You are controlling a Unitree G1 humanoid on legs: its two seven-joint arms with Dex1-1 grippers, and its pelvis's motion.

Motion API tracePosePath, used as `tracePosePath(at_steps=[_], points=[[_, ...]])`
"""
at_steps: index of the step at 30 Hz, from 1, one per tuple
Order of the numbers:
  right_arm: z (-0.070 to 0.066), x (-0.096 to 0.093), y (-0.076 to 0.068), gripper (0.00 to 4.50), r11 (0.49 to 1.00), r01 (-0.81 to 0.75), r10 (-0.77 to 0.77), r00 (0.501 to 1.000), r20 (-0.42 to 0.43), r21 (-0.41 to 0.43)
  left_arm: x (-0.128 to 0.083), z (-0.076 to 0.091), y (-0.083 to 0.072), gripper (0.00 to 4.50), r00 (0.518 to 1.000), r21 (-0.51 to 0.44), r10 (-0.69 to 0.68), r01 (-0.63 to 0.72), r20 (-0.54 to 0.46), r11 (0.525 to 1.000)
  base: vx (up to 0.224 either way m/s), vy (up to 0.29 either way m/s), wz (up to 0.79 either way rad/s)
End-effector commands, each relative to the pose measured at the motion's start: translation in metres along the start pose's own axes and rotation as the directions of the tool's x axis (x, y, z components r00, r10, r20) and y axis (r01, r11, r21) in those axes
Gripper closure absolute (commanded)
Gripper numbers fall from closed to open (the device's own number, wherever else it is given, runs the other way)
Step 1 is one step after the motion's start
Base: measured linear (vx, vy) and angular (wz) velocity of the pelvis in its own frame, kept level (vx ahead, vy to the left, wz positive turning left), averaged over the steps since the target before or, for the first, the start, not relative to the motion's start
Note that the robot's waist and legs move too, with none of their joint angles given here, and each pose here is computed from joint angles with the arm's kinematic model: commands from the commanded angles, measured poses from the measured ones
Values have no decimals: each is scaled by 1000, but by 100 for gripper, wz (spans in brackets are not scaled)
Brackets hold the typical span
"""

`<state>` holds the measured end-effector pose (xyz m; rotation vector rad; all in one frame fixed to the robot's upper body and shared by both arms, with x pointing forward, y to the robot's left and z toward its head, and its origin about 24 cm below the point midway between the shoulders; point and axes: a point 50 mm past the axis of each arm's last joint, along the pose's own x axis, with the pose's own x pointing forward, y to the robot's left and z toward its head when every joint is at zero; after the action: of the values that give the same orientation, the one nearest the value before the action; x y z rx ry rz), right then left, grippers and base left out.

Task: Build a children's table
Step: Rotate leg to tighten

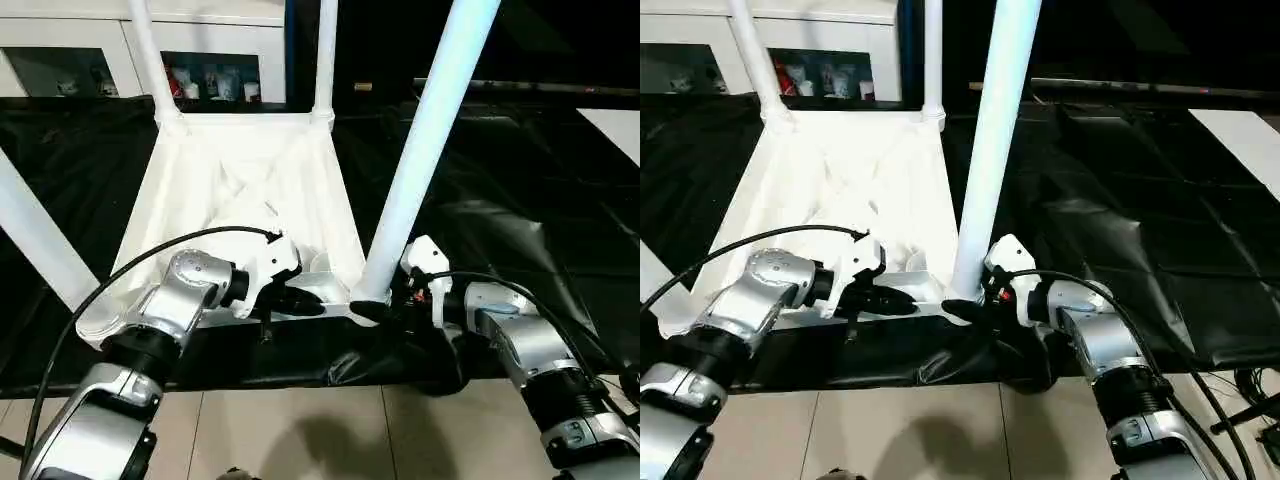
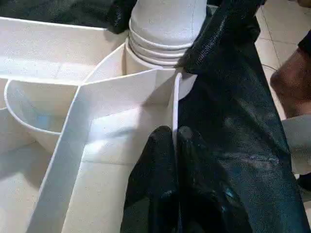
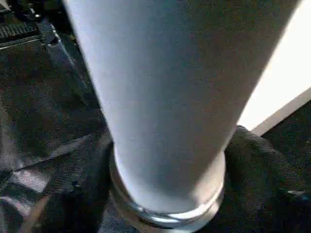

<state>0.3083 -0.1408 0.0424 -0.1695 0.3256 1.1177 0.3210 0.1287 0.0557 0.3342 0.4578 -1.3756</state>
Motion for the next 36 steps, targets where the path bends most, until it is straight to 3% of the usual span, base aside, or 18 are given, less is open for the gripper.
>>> tracePosePath(at_steps=[1,6,11,13,16,20,23,25,29,32,36], points=[[-4,-1,0,147,1000,5,-4,1000,-17,17,5,9,-6,450,997,26,-66,65,47,998,0,0,0],[-5,2,-2,172,998,48,-48,999,2,45,4,6,-5,450,999,14,-39,38,34,999,0,0,0],[-11,13,-10,175,958,263,-265,964,3,115,12,6,9,450,988,-16,153,-153,29,988,0,0,0],[-13,21,-12,175,911,376,-382,924,3,170,18,9,17,450,964,-41,267,-266,18,963,0,0,0],[-14,39,-16,176,771,575,-588,808,-38,274,33,18,29,450,902,-102,432,-429,8,898,0,0,0],[-10,56,-15,176,692,646,-665,744,-64,323,46,26,32,450,863,-122,506,-502,0,856,0,0,0],[-5,65,-13,176,666,676,-693,717,-72,316,54,30,32,450,847,-126,532,-528,-7,840,0,0,0],[4,78,-7,176,704,633,-662,749,-26,322,62,33,30,450,851,-109,526,-524,-8,845,0,0,0],[12,79,-6,176,746,582,-625,780,38,322,59,31,31,450,855,-103,518,-516,-3,851,0,0,0],[20,73,-11,104,790,538,-587,802,110,295,53,29,31,450,872,-90,490,-488,6,868,0,0,0],[25,59,-17,85,869,452,-482,865,136,202,44,26,30,450,903,-77,428,-425,29,902,0,0,0]])
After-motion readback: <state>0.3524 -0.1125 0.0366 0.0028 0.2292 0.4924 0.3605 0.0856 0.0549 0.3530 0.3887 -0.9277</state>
